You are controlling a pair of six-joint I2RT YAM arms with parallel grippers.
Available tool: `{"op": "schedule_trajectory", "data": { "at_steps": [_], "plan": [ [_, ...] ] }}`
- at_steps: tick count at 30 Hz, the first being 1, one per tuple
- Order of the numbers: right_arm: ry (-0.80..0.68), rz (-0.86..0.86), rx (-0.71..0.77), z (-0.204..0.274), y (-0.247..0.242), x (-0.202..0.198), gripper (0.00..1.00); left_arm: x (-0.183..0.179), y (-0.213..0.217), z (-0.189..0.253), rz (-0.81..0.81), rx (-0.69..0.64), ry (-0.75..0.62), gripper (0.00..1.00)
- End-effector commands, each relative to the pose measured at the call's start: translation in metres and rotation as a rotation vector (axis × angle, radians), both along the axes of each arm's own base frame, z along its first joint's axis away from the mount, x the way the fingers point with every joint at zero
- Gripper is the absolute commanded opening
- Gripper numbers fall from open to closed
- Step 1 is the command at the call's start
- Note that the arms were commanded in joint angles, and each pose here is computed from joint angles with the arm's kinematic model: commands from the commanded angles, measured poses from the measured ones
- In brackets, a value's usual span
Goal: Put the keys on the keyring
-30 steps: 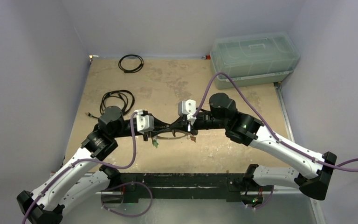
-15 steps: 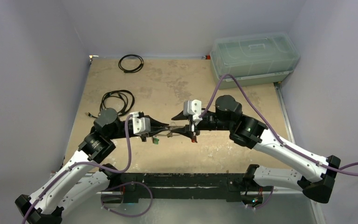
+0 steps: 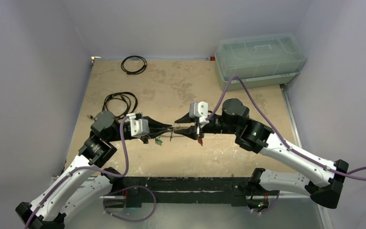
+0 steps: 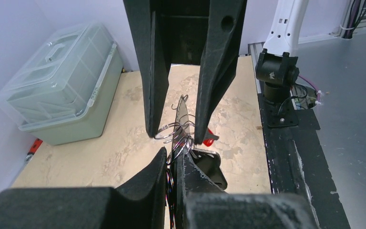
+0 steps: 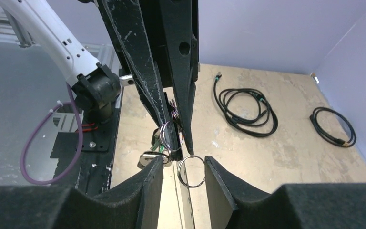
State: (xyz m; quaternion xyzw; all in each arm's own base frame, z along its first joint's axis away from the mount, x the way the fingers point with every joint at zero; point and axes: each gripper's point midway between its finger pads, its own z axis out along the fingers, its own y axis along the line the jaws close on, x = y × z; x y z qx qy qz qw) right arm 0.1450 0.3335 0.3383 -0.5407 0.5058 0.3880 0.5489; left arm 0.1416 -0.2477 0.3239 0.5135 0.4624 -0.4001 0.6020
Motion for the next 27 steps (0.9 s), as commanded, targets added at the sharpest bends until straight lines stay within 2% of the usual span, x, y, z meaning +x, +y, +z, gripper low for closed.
{"op": "schedule_trajectory", "data": {
  "at_steps": [1,6,12,16,23,27],
  "plan": [
    [-0.031,0.039,0.041,0.022,0.008,-0.002,0.39,-0.004,-0.001,0.023,-0.028,-0.056,-0.058,0.0],
    [-0.037,0.043,0.041,0.024,0.01,-0.001,0.34,-0.002,-0.001,0.022,-0.02,-0.057,-0.049,0.0],
    [-0.039,-0.006,0.034,0.022,-0.001,0.001,0.45,0.004,0.002,0.024,0.024,-0.06,-0.053,0.0],
    [-0.035,-0.044,0.044,0.022,-0.003,0.006,0.47,0.001,0.002,0.027,0.009,-0.075,-0.06,0.0],
    [-0.021,0.0,0.077,0.026,0.004,0.001,0.51,0.002,0.003,0.025,0.011,-0.069,-0.054,0.0],
    [-0.013,-0.059,0.115,0.031,0.007,0.013,0.51,0.001,0.002,0.025,0.004,-0.067,-0.054,0.0]
  ]
}}
